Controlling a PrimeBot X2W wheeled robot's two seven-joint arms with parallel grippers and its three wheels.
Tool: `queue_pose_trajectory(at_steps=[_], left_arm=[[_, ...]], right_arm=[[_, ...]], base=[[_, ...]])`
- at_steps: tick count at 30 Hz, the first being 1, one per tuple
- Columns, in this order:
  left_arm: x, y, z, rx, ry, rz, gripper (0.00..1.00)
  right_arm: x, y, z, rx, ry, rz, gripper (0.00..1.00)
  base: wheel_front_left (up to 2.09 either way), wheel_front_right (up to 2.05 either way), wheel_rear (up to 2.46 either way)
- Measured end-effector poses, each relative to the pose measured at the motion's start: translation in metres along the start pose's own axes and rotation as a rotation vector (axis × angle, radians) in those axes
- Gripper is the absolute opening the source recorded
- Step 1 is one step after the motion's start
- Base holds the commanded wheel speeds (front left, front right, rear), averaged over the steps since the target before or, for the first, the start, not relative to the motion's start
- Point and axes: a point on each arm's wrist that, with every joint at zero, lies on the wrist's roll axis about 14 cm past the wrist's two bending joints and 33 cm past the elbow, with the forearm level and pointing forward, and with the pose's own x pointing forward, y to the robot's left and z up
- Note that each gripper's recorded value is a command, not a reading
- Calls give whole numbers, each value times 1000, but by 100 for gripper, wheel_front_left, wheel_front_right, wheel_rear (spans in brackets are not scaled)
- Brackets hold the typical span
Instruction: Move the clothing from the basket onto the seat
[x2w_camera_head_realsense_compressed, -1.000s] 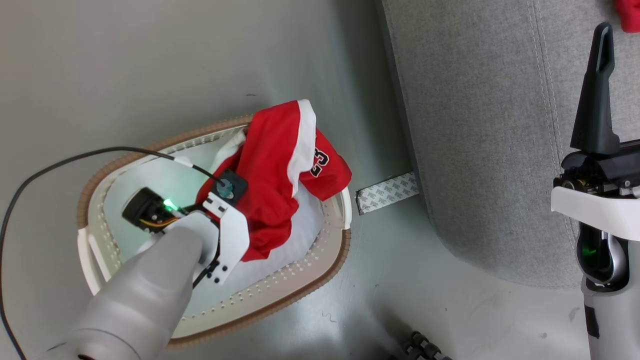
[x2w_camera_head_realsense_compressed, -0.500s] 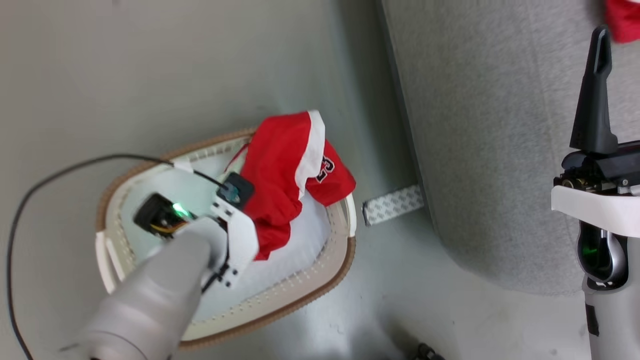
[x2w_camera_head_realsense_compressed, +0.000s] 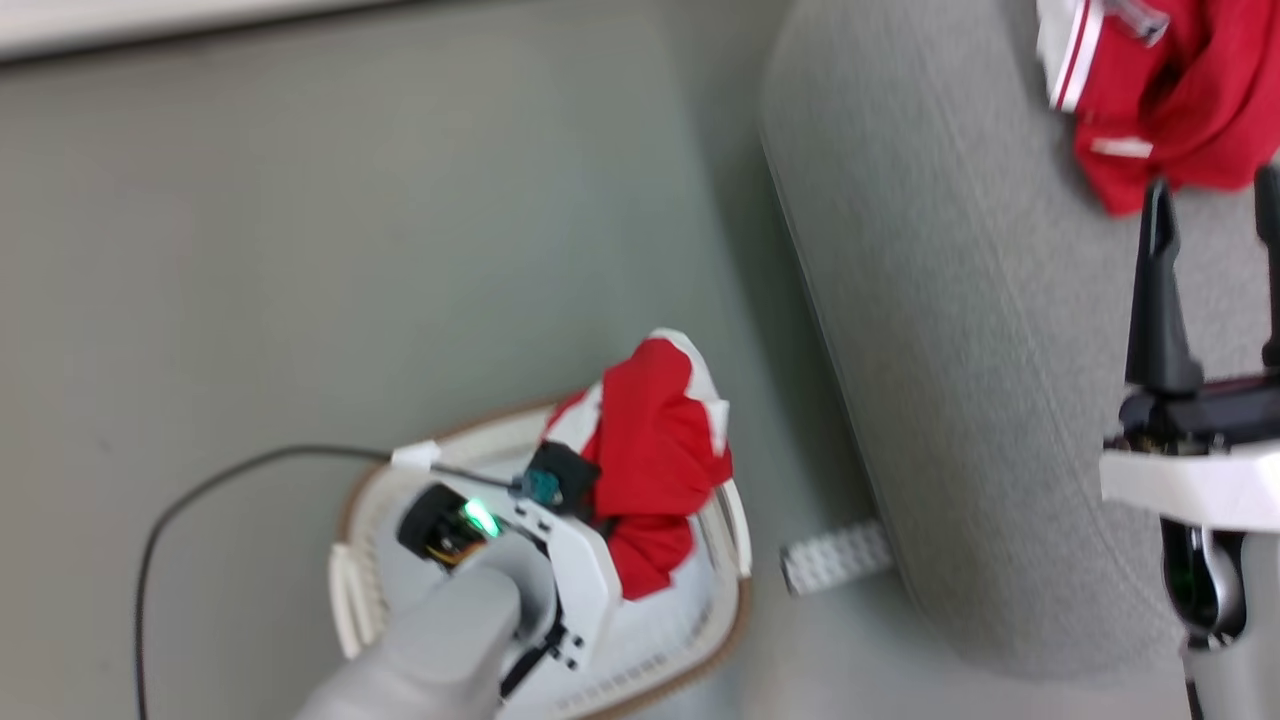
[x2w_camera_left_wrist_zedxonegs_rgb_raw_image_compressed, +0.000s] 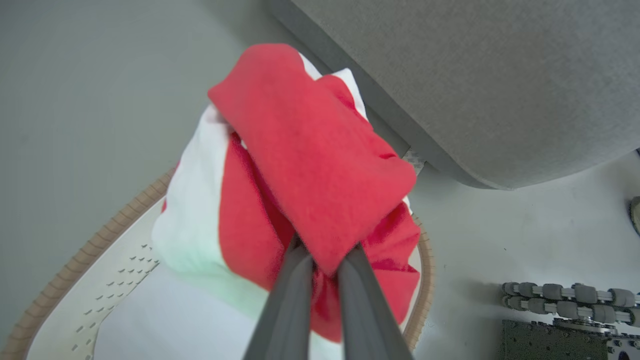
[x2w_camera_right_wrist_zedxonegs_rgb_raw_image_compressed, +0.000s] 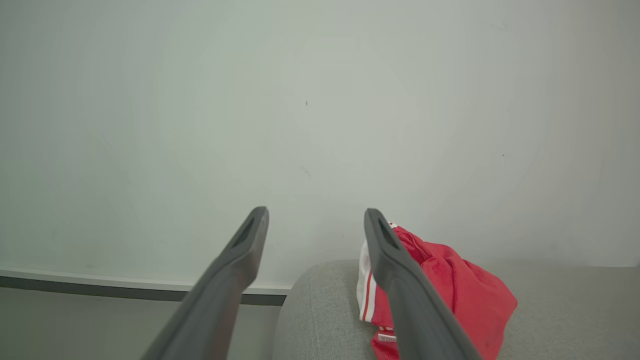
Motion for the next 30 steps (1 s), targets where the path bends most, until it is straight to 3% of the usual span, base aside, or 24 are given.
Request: queue_pose_trajectory(at_steps=[17, 30], left_arm=[[-122, -42, 153, 91, -496, 156, 0], [-238, -44, 231, 198, -839, 320, 0]], right_arm=[[-55, 21, 66, 123, -118, 103, 100], [-75, 84, 71, 255, -113, 263, 100]], base=[[0, 0, 0], [0, 0, 0]])
